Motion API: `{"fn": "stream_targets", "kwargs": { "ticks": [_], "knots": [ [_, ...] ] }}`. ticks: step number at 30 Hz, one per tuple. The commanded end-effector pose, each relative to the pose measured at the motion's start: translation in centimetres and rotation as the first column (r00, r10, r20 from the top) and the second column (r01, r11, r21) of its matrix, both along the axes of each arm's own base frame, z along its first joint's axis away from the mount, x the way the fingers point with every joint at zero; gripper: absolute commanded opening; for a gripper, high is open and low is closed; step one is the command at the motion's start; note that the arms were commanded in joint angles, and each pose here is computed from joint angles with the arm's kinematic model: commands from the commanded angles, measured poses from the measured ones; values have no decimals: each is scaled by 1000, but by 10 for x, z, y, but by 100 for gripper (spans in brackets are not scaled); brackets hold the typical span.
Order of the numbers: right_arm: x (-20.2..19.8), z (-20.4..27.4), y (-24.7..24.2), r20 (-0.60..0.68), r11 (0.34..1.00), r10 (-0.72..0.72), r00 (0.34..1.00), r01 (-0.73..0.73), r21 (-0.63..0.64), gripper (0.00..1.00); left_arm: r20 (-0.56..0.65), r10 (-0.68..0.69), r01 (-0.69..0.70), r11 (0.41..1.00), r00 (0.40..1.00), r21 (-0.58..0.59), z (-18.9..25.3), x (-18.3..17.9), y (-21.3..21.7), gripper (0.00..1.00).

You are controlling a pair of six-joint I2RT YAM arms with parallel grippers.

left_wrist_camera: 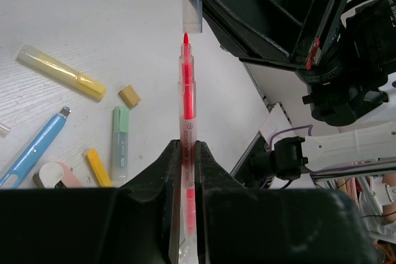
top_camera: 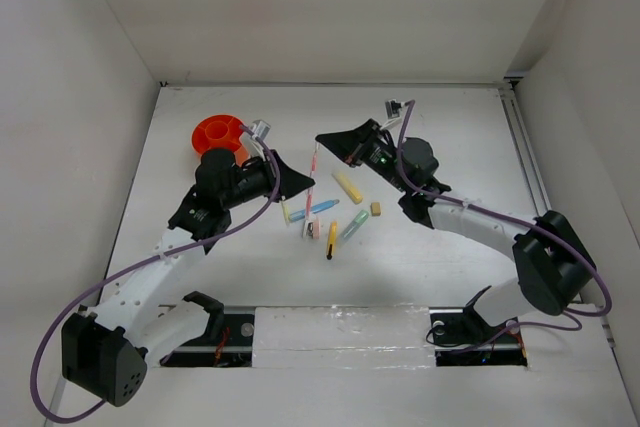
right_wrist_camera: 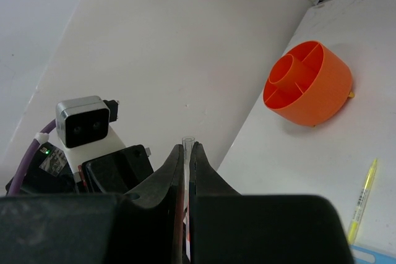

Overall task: Sort the stationery into containers
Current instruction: Close the pen cap on the pen.

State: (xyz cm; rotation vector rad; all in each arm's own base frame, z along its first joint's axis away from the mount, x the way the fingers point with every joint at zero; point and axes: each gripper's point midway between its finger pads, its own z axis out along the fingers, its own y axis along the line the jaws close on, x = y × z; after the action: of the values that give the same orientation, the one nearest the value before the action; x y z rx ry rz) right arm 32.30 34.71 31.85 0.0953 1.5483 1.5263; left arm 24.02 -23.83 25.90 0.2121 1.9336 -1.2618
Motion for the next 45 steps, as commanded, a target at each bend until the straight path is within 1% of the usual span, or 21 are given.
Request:
{"fn": "stream_targets", "kwargs": {
  "ticks": [1, 19, 32, 36, 38, 44, 45],
  "knots": [
    [-6, 23, 5, 69, 998, 24, 997, -28, 52, 0, 47, -13, 14, 1000, 999, -27, 10, 1, -1, 0],
    [-6, 19, 10, 62, 998, 34, 998, -37, 46, 0, 48, -4, 5, 1000, 999, -25, 10, 2, -1, 0],
    [-10, 17, 18, 54, 996, 56, 997, -60, 62, 0, 59, 15, -11, 998, 998, -66, 20, 8, -3, 0],
    [-10, 15, 19, 47, 997, 57, 997, -59, 57, 0, 51, 52, -48, 996, 997, -78, 22, 13, 0, 0],
    [-9, 15, 18, 45, 997, 48, 998, -50, 59, 0, 77, 55, -47, 994, 996, -100, 31, 13, 0, 0],
    [-7, 7, 19, 35, 999, 44, 998, -45, 29, 0, 70, 76, -69, 993, 995, -95, 29, 16, 1, 0],
    [-7, 7, 19, 42, 999, 42, 998, -43, 23, 0, 87, 84, -75, 993, 993, -93, 33, 18, 2, 0]
  ]
}}
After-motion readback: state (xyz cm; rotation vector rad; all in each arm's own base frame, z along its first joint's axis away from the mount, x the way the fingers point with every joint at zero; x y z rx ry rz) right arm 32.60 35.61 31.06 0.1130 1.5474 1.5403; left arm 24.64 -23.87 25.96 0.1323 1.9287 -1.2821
